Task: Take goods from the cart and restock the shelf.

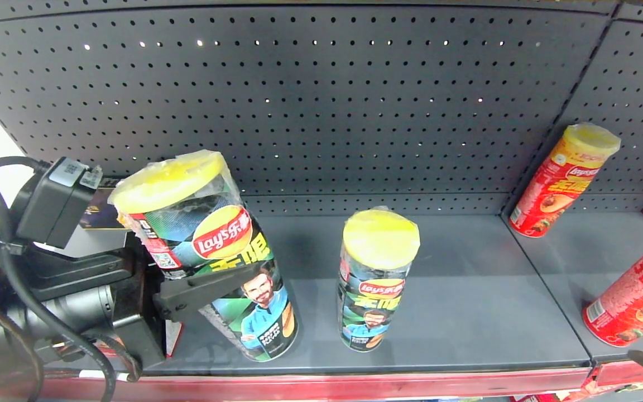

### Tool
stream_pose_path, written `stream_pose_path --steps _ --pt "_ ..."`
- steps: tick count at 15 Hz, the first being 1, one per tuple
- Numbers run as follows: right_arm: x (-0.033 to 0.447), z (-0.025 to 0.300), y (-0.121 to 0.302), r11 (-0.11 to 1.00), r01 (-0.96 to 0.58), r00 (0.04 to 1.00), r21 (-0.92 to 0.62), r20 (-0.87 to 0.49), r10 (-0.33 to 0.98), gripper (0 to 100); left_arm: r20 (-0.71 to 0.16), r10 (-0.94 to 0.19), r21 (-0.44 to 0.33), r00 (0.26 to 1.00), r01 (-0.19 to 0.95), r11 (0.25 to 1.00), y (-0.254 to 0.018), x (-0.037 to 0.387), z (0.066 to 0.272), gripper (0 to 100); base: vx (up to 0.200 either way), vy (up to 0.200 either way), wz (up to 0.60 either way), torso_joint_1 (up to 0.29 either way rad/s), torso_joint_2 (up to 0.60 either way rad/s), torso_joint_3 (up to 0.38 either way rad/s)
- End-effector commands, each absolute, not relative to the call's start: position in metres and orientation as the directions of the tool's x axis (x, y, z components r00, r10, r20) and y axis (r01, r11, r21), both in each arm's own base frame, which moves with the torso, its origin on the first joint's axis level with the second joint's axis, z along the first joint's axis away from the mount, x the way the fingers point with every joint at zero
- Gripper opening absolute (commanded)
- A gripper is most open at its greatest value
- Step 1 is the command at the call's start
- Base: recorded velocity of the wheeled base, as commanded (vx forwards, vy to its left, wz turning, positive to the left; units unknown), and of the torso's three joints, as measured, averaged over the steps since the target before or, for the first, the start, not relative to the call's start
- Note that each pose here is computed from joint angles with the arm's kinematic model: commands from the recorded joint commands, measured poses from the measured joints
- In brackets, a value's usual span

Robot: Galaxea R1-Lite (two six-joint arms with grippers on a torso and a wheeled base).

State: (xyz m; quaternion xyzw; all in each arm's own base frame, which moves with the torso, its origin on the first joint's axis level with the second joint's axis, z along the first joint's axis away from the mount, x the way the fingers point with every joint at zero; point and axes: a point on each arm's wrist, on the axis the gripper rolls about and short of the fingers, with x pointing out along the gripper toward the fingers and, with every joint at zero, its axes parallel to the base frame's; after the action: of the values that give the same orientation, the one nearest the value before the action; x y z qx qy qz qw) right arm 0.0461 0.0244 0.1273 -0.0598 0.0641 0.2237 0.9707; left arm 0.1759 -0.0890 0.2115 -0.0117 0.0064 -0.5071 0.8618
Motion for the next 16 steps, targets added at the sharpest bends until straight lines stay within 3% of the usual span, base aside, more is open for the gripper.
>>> stream_pose_path --steps 1,4,10,12,14,16 --pt "0.014 0.11 0.003 0.947 -0.311 0.949 -0.081 -0.074 0.305 100 0.028 -0.874 -0.006 0.484 0.875 0.484 -0.091 0.178 0.221 0 0.0 0.0 0.0 0.0 0.0 0.0" --pt "-0.016 0.083 -0.012 0.987 -0.14 0.99 -0.077 -0.039 0.137 100 0.018 -0.871 -0.014 0.491 0.871 0.491 -0.091 0.178 0.222 0 0.0 0.0 0.0 0.0 0.0 0.0" --pt "-0.021 0.086 -0.016 0.988 0.141 0.99 -0.055 -0.024 -0.142 100 -0.004 -0.876 -0.029 0.482 0.876 0.482 -0.092 0.178 0.219 0 0.0 0.0 0.0 0.0 0.0 0.0" --pt "-0.017 0.086 -0.014 0.985 0.153 0.985 -0.077 -0.066 -0.158 100 -0.001 -0.89 -0.027 0.456 0.889 0.456 -0.093 0.18 0.221 0 0.0 0.0 0.0 0.0 0.0 0.0" --pt "-0.02 0.084 -0.013 0.996 -0.076 0.997 -0.045 -0.024 0.075 100 0.002 -0.901 -0.026 0.434 0.9 0.434 -0.092 0.18 0.223 0 0.0 0.0 0.0 0.0 0.0 0.0" --pt "-0.022 0.083 -0.014 0.981 -0.19 0.982 -0.031 0.014 0.191 100 0.007 -0.902 -0.022 0.432 0.902 0.431 -0.093 0.18 0.225 0 0.0 0.0 0.0 0.0 0.0 0.0"
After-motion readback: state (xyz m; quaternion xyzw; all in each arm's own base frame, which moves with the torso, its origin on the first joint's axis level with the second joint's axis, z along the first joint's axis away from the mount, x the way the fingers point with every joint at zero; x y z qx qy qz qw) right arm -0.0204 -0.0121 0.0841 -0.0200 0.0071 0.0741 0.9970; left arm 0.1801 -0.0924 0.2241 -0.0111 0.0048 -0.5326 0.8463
